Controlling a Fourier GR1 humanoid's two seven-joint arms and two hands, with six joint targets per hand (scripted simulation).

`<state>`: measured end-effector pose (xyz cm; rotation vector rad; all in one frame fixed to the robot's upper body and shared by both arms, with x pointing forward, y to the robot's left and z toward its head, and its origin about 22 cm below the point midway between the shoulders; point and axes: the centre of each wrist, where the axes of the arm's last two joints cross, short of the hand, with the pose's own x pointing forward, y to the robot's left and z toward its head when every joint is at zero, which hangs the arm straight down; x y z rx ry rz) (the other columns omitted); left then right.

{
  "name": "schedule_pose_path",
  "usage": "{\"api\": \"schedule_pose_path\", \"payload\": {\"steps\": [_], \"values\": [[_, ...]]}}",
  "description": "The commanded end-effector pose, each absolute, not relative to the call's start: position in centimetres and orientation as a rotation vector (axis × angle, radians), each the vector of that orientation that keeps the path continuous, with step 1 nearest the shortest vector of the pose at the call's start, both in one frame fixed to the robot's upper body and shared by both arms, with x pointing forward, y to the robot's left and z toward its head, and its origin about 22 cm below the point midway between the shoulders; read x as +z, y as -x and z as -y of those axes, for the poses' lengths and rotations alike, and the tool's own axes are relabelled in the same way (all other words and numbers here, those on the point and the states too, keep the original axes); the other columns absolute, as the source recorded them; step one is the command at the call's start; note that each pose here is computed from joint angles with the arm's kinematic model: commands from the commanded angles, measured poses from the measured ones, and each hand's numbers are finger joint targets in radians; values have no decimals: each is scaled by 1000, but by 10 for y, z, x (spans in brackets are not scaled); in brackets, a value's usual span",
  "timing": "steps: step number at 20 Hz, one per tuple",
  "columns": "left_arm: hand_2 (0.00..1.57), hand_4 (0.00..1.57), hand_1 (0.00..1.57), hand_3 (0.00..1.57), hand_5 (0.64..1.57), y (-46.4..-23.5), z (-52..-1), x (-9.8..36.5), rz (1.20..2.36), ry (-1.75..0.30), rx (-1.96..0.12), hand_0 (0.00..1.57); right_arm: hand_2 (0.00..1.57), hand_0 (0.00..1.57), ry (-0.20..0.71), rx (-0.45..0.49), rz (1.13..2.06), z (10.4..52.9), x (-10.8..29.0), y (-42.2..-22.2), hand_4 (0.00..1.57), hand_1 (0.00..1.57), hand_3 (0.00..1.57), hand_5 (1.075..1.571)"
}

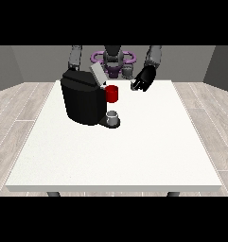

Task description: Insert the coffee pod into the coffee machine and close the lid

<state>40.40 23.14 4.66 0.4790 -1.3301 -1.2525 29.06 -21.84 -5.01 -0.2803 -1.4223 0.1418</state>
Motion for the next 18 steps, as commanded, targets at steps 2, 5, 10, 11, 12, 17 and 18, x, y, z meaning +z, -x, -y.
{"api": "schedule_pose_path", "payload": {"steps": [2, 5, 10, 11, 12, 17, 18], "values": [[1404, 557, 1424, 1341, 1571, -417, -215, 82, 1370, -436, -1291, 1424, 0, 0, 277, 130, 1411, 210, -60, -285, 0, 0, 0, 1571], [1404, 557, 1424, 1341, 1571, -423, -243, 102, 1344, -426, -1281, 1424, 0, 0, 266, 122, 1429, 206, -46, -292, 0, 0, 0, 1571], [1372, 562, 1340, 1351, 1571, -436, -228, 150, 1465, -498, -1297, 1340, 0, 0, 210, 99, 1540, 200, -23, -314, 0, 0, 0, 1571], [1421, 537, 1416, 1378, 1571, -436, -238, 140, 1406, -487, -1224, 1416, 0, 0, 192, 167, 1503, 207, -32, -294, 0, 0, 0, 1571], [1397, 522, 1380, 1375, 1571, -439, -224, 144, 1396, -401, -1223, 1380, 0, 0, 227, 142, 1486, 220, -21, -307, 0, 0, 0, 1571], [1240, 491, 1202, 1256, 1571, -452, -224, 207, 1489, -508, -1139, 1202, 0, 0, 208, 156, 1593, 193, 9, -324, 0, 0, 0, 1571], [1240, 489, 1195, 1260, 1571, -451, -234, 210, 1494, -502, -1119, 1195, 0, 0, 222, 137, 1601, 226, -2, -317, 0, 0, 0, 1571]]}}
